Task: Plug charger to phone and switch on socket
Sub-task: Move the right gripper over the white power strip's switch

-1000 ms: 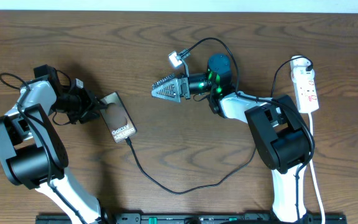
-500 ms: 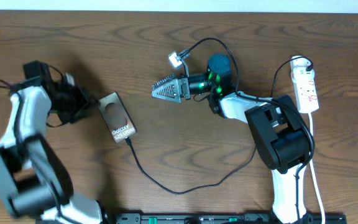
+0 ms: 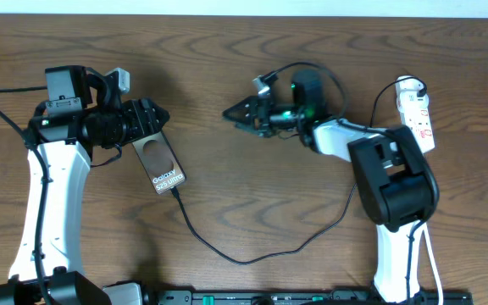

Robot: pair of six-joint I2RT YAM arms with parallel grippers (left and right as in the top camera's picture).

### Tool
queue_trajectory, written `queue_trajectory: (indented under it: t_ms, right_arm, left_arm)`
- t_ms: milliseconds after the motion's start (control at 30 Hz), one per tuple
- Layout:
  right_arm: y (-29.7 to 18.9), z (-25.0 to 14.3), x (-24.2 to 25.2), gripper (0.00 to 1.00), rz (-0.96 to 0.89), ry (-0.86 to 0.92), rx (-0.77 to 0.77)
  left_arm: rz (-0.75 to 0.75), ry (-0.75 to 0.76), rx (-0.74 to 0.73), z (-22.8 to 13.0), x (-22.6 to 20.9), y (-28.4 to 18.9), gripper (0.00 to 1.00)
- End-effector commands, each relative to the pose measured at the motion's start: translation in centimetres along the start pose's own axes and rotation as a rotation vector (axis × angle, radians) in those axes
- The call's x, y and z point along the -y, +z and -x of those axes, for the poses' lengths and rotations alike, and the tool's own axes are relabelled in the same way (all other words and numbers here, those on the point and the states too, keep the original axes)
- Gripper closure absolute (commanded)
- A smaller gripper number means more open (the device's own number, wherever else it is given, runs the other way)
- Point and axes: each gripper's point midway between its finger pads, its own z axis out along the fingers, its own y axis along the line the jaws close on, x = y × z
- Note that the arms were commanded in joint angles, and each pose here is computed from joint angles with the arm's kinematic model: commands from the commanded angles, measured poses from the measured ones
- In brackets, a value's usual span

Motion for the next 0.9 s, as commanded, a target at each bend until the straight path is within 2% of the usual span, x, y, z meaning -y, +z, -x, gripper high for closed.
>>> queue_trajectory:
  t_ms: [0, 33, 133, 233, 300, 333, 433, 600, 700, 767, 867]
  right_arm:
    - [-4.2, 2.7, 1.3, 0.01, -0.086, -0.016, 0.1]
    - [-5.0, 2.9, 1.7, 0.01, -0.118, -0.007, 0.115]
    - [-9.4, 3.0, 4.1, 0.01, -0.37, 0.042, 0.191]
    - [-13.3, 2.5, 3.9, 0.01, -0.587, 0.03, 0.241]
    - [-15.8, 2.4, 1.6, 0.01, -0.686, -0.018, 0.282]
    - [-17.5, 2.3, -1.2, 0.01, -0.73, -0.077, 0.326]
    - [-20.0, 2.2, -6.2, 0.01, -0.761, -0.181, 0.414]
    - [-29.8, 1.5, -12.8, 0.01, -1.001, -0.264, 0.764]
    - [-36.0, 0.5, -13.0, 0.01, -1.157, -0.208, 0.913]
    - [-39.6, -0.1, -11.4, 0.01, -1.213, -0.14, 0.933]
    - [-42.4, -0.1, -8.6, 0.01, -1.166, -0.084, 0.883]
  left_arm:
    - [-0.019, 0.033, 0.01, 0.1, 0.8, -0.3, 0.29]
    - [-0.019, 0.033, 0.01, 0.1, 0.7, -0.3, 0.29]
    - [-0.019, 0.034, 0.011, 0.1, 0.8, -0.3, 0.28]
    - [-0.021, 0.04, 0.019, 0.3, 0.8, -0.3, 0.28]
    - [-0.022, 0.044, 0.025, 0.5, 0.8, -0.3, 0.27]
    - [-0.022, 0.045, 0.027, 0.5, 0.8, -0.3, 0.28]
    - [-0.021, 0.046, 0.028, 0.5, 0.8, -0.3, 0.27]
    - [-0.018, 0.046, 0.029, 0.6, 0.8, -0.3, 0.24]
    - [-0.018, 0.046, 0.029, 0.6, 0.8, -0.3, 0.23]
    - [-0.018, 0.047, 0.029, 0.6, 0.8, -0.3, 0.22]
    - [-0.019, 0.051, 0.035, 0.7, 0.8, -0.3, 0.2]
